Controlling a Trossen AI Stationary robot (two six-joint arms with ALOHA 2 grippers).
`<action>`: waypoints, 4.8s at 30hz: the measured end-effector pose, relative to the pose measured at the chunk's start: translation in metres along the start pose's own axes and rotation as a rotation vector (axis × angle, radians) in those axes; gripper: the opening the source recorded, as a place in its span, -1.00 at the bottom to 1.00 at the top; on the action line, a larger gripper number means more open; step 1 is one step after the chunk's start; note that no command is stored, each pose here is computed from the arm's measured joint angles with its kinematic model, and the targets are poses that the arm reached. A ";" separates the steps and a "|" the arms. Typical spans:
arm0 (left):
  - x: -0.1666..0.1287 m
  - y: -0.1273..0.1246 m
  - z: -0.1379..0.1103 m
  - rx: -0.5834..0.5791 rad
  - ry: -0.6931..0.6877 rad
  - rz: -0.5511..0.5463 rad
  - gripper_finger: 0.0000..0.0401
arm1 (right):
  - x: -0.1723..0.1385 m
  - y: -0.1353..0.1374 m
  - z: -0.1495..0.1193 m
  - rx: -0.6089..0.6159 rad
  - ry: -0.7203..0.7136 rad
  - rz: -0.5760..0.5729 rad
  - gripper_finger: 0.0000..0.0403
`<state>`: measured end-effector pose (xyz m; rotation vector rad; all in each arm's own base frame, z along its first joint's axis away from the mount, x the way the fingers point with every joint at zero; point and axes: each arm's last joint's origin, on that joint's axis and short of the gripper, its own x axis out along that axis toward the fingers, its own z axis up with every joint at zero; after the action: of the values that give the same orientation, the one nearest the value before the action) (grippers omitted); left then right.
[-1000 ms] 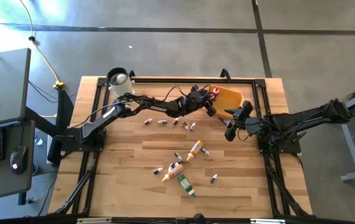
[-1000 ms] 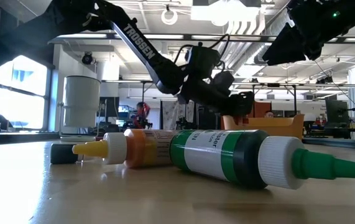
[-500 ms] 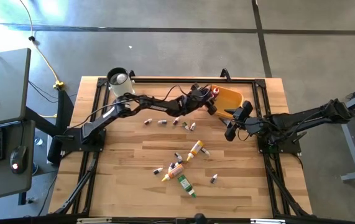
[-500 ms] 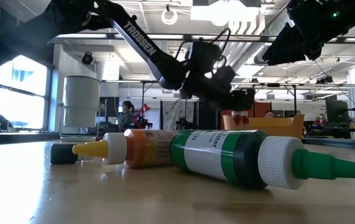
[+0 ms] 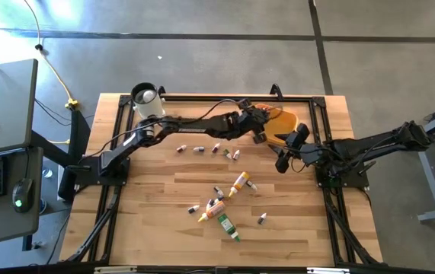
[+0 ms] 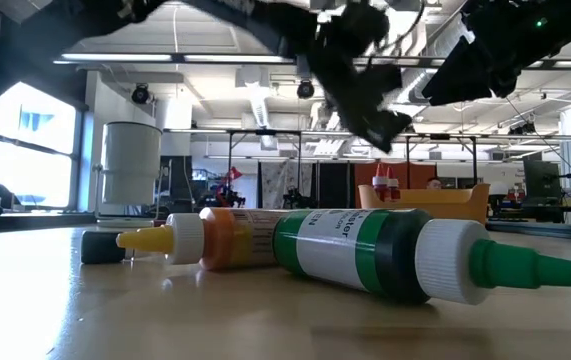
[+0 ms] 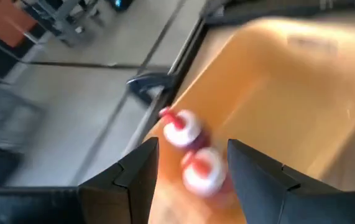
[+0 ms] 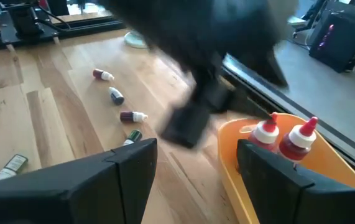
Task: Pick & Place food coloring
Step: Put the bottom large yellow food coloring bottle into the yellow bin
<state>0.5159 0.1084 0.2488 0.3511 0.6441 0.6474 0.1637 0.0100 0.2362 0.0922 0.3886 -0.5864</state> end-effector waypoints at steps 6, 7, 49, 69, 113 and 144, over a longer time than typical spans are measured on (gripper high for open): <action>-0.090 0.047 0.027 0.182 0.236 0.121 -0.08 | 0.000 0.001 -0.001 0.000 0.017 0.048 0.07; -0.107 0.060 0.029 0.160 0.251 0.113 -0.08 | 0.000 0.002 -0.001 0.000 0.021 0.060 0.07; -0.323 -0.076 -0.175 -0.200 0.084 -0.707 -0.08 | 0.000 0.003 -0.001 0.004 0.033 0.111 0.06; -0.326 -0.076 -0.174 -0.174 0.006 -0.611 -0.08 | 0.000 0.003 0.000 0.005 0.032 0.112 0.06; -0.329 -0.081 -0.170 -0.241 0.031 -0.758 -0.08 | 0.000 0.003 0.000 0.005 0.032 0.112 0.07; -0.245 -0.164 -0.206 -0.302 0.124 -0.707 -0.08 | 0.000 0.003 0.000 0.005 0.032 0.111 0.07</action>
<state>0.3040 -0.1533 0.1213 -0.2032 0.7203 0.0804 0.1652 0.0130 0.2358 0.1272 0.4101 -0.4767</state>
